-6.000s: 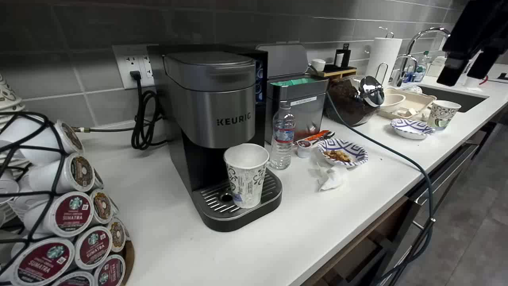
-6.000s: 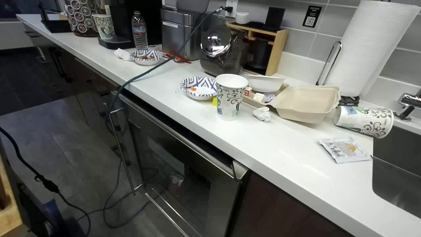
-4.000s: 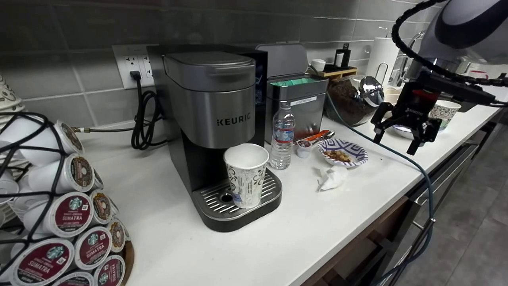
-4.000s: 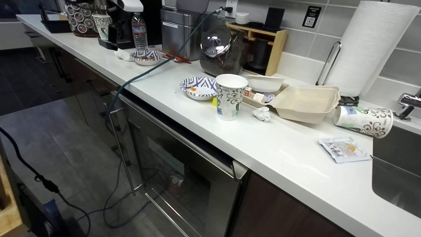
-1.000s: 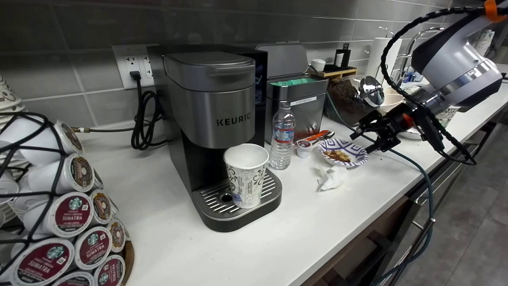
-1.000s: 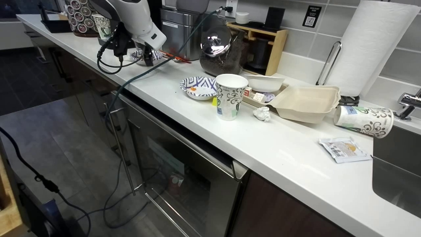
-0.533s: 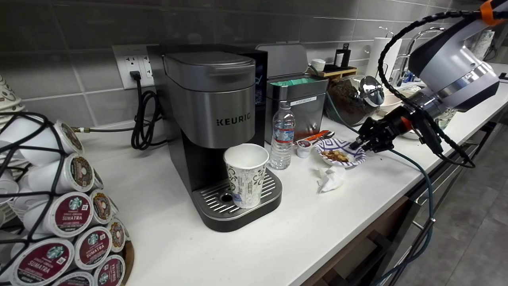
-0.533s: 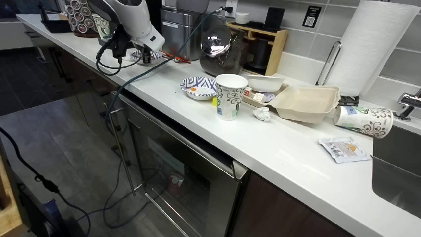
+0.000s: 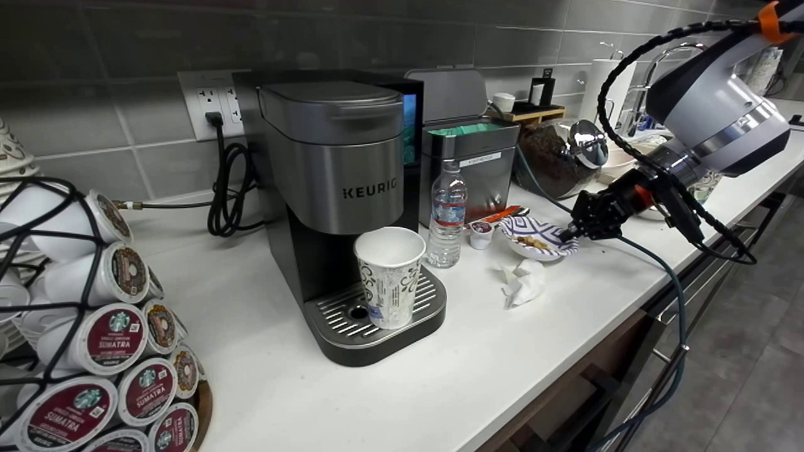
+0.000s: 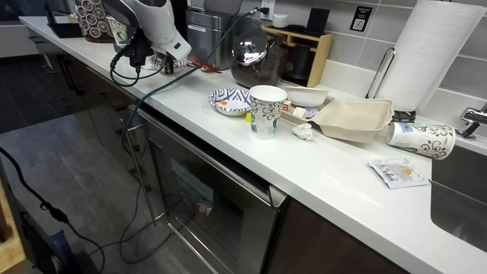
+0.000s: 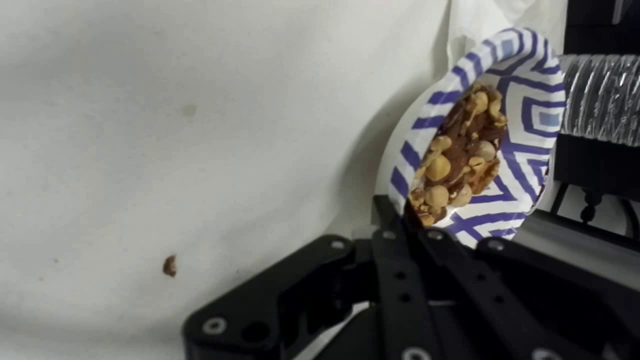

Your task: Pour the contents of the bowl into the other bowl

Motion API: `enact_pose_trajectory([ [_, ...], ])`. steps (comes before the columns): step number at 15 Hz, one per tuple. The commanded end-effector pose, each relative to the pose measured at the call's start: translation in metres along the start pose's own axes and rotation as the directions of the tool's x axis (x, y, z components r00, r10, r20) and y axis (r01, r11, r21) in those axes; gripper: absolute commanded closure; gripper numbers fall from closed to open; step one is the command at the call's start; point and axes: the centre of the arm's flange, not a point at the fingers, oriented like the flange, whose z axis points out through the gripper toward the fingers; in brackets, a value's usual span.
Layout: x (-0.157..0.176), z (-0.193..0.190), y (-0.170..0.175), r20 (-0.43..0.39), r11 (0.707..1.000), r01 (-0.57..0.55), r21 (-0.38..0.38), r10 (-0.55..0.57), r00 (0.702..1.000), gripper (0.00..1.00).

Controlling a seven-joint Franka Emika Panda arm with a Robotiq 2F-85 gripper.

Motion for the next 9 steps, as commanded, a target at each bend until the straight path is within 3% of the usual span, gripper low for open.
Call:
enact_pose_trajectory([
  [1,0.011,-0.031,-0.004,0.047,1.000,-0.030,-0.006,0.031,0.998,0.99],
  [4,0.017,-0.076,-0.012,0.064,1.000,-0.010,-0.001,0.010,0.998,0.99],
  [8,0.018,-0.144,-0.032,0.115,0.998,0.022,0.063,-0.029,0.993,0.99],
  [9,0.023,-0.156,-0.033,0.088,0.998,0.029,0.057,-0.034,0.996,0.99],
])
